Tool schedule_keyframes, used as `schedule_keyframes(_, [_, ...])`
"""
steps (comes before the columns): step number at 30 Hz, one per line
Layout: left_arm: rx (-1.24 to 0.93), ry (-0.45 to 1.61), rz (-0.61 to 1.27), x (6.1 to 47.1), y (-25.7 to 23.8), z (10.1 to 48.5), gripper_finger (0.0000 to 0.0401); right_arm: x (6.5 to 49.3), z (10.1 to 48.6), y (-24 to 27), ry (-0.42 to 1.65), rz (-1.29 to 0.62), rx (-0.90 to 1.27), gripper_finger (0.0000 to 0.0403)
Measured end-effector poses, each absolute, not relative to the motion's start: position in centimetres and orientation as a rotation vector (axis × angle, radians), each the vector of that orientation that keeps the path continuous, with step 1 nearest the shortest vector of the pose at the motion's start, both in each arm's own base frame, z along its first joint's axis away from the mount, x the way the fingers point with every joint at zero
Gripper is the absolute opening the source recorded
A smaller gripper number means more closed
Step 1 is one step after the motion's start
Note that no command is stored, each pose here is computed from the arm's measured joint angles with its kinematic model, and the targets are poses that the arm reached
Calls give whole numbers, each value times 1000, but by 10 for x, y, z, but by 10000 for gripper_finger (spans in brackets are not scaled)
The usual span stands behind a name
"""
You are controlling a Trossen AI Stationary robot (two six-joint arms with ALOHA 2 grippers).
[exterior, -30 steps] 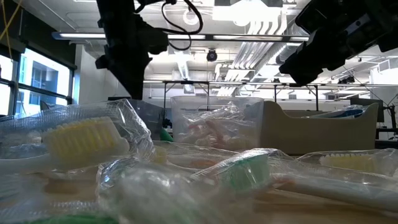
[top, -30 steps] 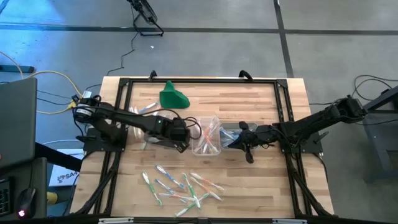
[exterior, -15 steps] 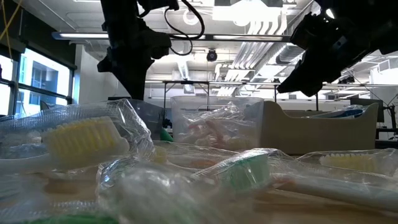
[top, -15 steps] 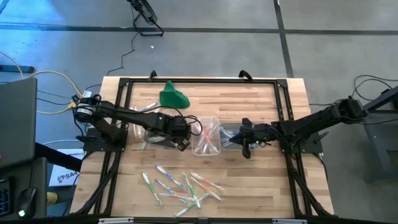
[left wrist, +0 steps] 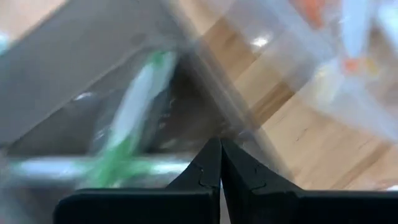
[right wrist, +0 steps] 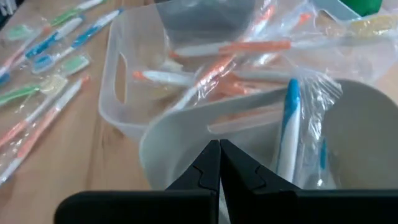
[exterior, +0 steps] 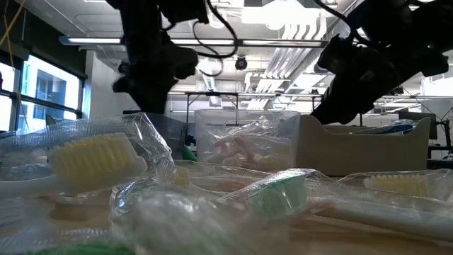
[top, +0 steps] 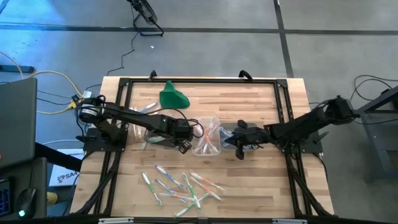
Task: Pick & Place Toothbrushes
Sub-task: Adjust the bins on the table
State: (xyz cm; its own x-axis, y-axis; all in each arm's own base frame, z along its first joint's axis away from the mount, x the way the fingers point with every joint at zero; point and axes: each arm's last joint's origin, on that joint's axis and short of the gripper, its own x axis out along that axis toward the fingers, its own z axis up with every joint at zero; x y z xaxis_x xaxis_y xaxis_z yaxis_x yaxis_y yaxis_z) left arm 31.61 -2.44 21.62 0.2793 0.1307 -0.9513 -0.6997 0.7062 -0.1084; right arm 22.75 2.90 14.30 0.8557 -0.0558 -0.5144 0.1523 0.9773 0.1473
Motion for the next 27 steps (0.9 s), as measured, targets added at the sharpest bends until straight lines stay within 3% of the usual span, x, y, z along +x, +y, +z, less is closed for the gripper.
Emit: schedule_keyframes(27, [-566,1013,462,346,-22,207,0,244,143,31,516,-100,164,2])
